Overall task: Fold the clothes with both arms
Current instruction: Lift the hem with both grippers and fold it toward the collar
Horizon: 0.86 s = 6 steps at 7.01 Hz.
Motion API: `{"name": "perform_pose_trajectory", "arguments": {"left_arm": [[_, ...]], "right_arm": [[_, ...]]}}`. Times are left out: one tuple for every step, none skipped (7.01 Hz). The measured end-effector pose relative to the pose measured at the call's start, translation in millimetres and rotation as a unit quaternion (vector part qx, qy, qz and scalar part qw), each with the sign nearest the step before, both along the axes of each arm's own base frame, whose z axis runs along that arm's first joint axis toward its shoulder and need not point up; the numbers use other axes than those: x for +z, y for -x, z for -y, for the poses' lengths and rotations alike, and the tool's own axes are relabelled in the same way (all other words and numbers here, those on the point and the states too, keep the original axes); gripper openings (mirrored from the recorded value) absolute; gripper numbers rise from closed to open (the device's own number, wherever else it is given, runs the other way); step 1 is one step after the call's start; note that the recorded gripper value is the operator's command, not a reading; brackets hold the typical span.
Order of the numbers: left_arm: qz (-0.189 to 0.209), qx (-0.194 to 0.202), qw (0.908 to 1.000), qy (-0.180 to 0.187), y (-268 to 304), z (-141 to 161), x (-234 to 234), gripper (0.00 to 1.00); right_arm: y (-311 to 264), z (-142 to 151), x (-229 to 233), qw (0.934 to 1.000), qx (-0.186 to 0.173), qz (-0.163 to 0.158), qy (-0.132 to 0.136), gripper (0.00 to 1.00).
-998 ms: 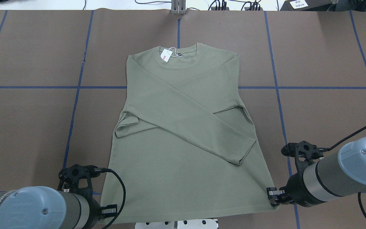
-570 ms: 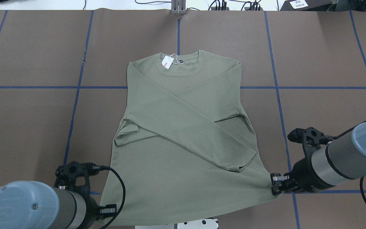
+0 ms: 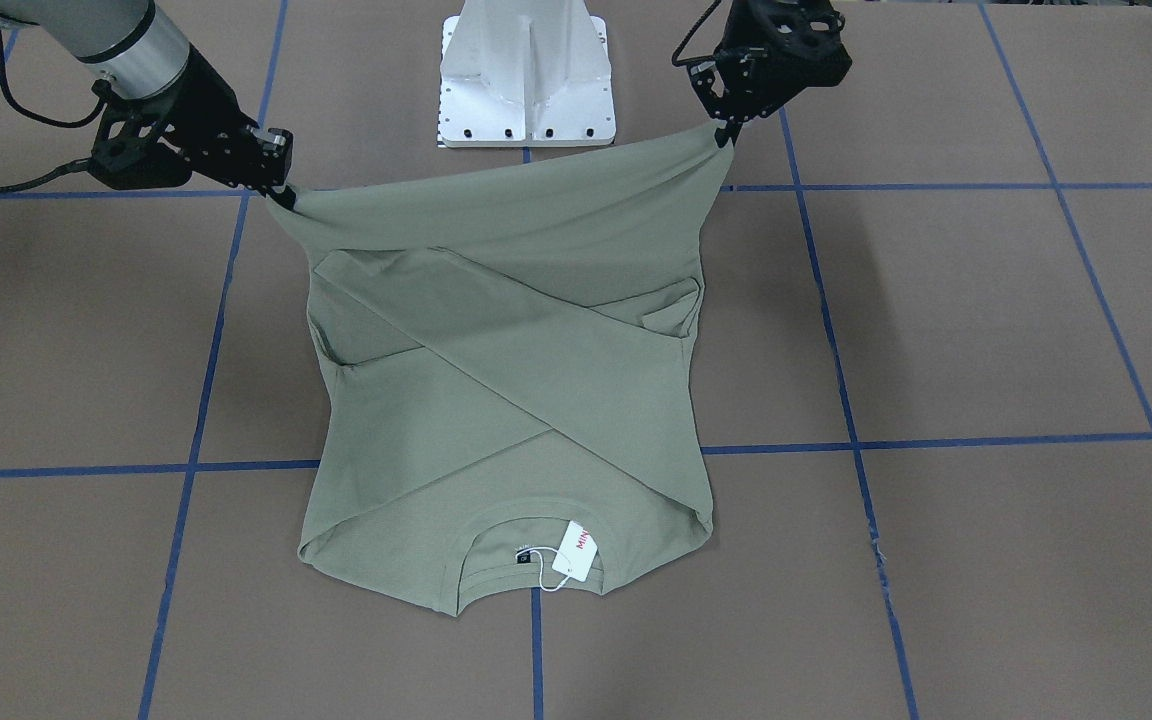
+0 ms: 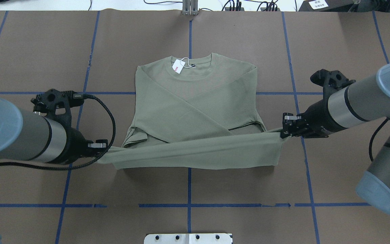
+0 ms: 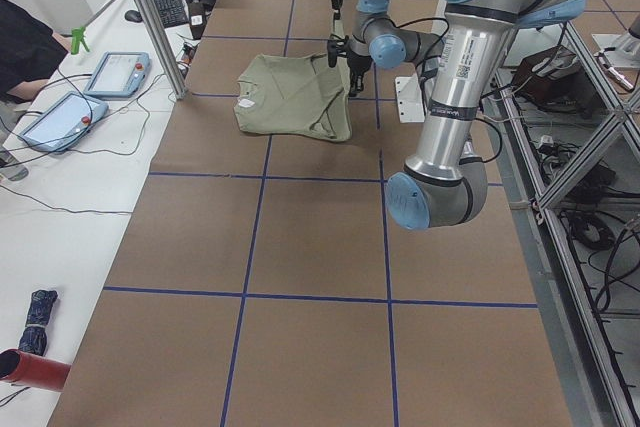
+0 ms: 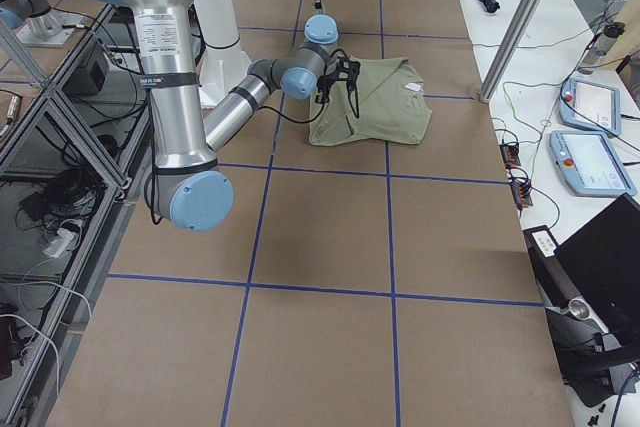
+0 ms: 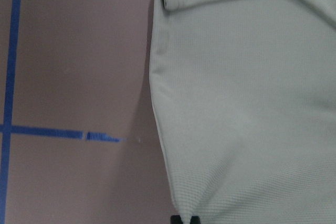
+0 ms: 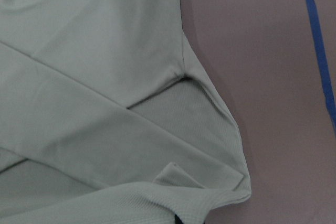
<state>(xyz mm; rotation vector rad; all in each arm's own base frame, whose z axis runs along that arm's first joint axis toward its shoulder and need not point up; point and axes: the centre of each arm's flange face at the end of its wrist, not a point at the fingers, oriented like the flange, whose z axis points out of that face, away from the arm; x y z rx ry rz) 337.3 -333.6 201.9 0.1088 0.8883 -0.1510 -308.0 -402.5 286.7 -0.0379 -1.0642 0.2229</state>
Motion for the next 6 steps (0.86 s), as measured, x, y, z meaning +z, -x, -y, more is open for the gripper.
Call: {"name": "perform_pose_trajectory", "arguments": {"left_arm": [[0.008,-0.018,0.9998,-0.004,-2.8,36.4,-2.3,0.00],[0.018,-0.031,0.9994,-0.004,-17.6,71.4,-0.9,0.00],[0.024,-0.041,0.9989,-0.006,-33.0,104.7,6.4,0.00],[0.026,-0.052,0.9983,-0.008,-46.0,134.8,22.7,0.00],[0.024,-0.060,0.9979,-0.010,-61.0,161.5,46.1,0.00],[0.018,-0.066,0.9976,-0.016,-76.1,184.6,69.6,0.00]], "right_arm": [[5.4,51.3,-6.6,0.9997,0.022,-0.005,-0.012,0.00],[15.5,103.6,-10.3,0.9988,0.044,-0.017,-0.011,0.00],[27.6,145.0,-7.7,0.9975,0.062,-0.035,-0.005,0.00],[43.2,176.9,1.8,0.9956,0.076,-0.056,0.001,0.00],[60.6,201.3,15.2,0.9940,0.082,-0.072,0.007,0.00],[72.8,217.0,30.0,0.9931,0.084,-0.081,0.012,0.00]]}}
